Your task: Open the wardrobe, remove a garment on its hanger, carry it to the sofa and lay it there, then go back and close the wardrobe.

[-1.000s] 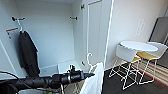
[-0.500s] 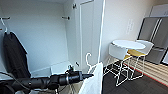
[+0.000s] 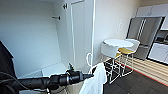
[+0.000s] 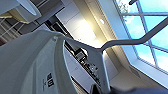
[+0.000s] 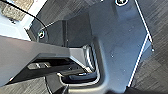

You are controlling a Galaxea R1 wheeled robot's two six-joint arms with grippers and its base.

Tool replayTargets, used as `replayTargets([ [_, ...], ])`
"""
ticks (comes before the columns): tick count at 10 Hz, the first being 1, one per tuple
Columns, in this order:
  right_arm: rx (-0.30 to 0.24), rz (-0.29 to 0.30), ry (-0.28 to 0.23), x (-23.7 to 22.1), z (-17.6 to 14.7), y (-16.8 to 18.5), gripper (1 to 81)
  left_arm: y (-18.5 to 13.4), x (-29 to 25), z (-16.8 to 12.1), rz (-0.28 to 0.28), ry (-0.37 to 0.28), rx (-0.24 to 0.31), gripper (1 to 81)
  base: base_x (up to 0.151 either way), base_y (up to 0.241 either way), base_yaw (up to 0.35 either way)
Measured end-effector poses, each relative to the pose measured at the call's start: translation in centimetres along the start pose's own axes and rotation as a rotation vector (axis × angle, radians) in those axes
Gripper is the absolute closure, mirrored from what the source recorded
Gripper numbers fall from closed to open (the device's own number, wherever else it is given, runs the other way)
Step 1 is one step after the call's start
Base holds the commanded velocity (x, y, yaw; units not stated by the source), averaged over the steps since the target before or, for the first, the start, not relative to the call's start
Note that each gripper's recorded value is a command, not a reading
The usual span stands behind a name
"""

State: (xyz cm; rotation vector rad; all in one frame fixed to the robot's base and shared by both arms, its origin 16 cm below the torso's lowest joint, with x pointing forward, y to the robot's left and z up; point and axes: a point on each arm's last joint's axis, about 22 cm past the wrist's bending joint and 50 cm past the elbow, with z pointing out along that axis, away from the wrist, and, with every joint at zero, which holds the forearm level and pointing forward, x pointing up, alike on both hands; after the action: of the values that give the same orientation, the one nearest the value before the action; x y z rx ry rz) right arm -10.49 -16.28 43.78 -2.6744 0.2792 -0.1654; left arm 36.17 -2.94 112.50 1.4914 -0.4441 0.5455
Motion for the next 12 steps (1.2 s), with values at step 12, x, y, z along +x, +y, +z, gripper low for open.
replayTargets([
  [12,0.003,0.0,-0.002,0.06,0.3,-0.55,1.0,-0.1,0.03,-0.18,0.008,0.001,0.005,81.1,0.0,0.0,-0.217],
])
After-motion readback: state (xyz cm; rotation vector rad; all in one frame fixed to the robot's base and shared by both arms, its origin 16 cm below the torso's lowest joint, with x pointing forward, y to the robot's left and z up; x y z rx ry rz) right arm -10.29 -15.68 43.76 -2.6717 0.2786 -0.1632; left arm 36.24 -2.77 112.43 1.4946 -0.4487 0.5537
